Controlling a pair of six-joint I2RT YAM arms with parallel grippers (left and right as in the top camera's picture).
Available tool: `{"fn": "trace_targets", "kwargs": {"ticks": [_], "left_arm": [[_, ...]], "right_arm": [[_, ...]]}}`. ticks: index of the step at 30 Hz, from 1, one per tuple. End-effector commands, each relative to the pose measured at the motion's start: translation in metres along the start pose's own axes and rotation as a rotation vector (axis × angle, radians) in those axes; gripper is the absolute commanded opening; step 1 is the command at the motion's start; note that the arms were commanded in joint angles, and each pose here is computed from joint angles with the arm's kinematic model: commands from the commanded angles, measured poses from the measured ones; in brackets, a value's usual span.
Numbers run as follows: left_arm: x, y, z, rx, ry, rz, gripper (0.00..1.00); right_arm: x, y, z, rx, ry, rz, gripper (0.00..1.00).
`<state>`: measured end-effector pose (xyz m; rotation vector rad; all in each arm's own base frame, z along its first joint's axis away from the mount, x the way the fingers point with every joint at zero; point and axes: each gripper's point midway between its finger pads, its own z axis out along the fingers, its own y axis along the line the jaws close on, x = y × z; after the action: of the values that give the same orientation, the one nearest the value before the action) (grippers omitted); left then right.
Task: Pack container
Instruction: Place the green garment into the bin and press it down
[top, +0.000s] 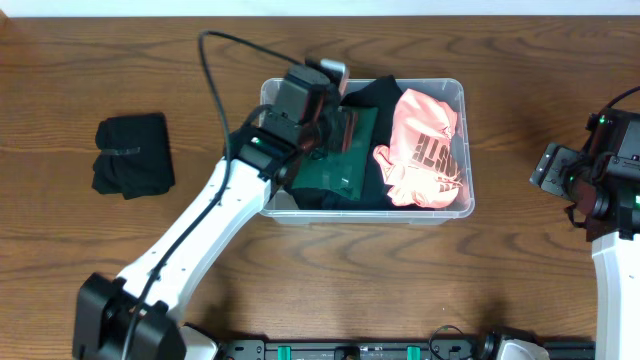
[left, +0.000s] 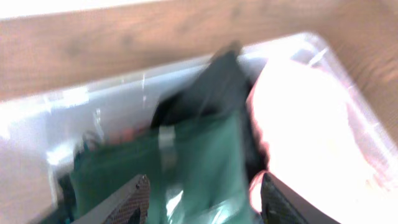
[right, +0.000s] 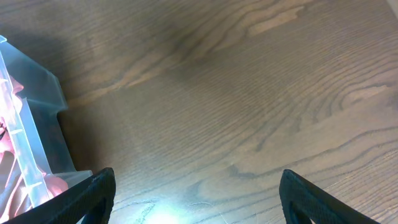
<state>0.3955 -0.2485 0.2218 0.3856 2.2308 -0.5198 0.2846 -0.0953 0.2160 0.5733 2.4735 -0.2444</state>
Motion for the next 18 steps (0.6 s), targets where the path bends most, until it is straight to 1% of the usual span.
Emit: {"fn": "trace_targets", "kwargs": {"ticks": [1, 5, 8, 15, 18], "left_arm": [[-0.009, -0.009, 0.005, 0.013, -0.032, 0.064, 0.57], [-0.019, -0.021, 0.025, 0.041, -0.092, 0.149, 0.53], [-0.019, -0.022, 0.04, 0.048, -0.111, 0.157, 0.53], [0.008, -0.012, 0.081, 0.035, -0.042, 0.153, 0.53], [0.015, -0.009, 0.097, 0.034, -0.038, 0.153, 0.53]], "right_arm": [[-0.004, -0.003, -0.004, 0.004, -0.014, 0.024, 0.82], [-0.004, -0.002, -0.004, -0.003, -0.014, 0.024, 0.82], [-0.004, -0.002, -0.004, -0.003, -0.013, 0.024, 0.82], [-0.004, -0.002, -0.004, -0.003, -0.014, 0.024, 0.82], [-0.004, -0.002, -0.004, -0.003, -0.013, 0.024, 0.82]]}}
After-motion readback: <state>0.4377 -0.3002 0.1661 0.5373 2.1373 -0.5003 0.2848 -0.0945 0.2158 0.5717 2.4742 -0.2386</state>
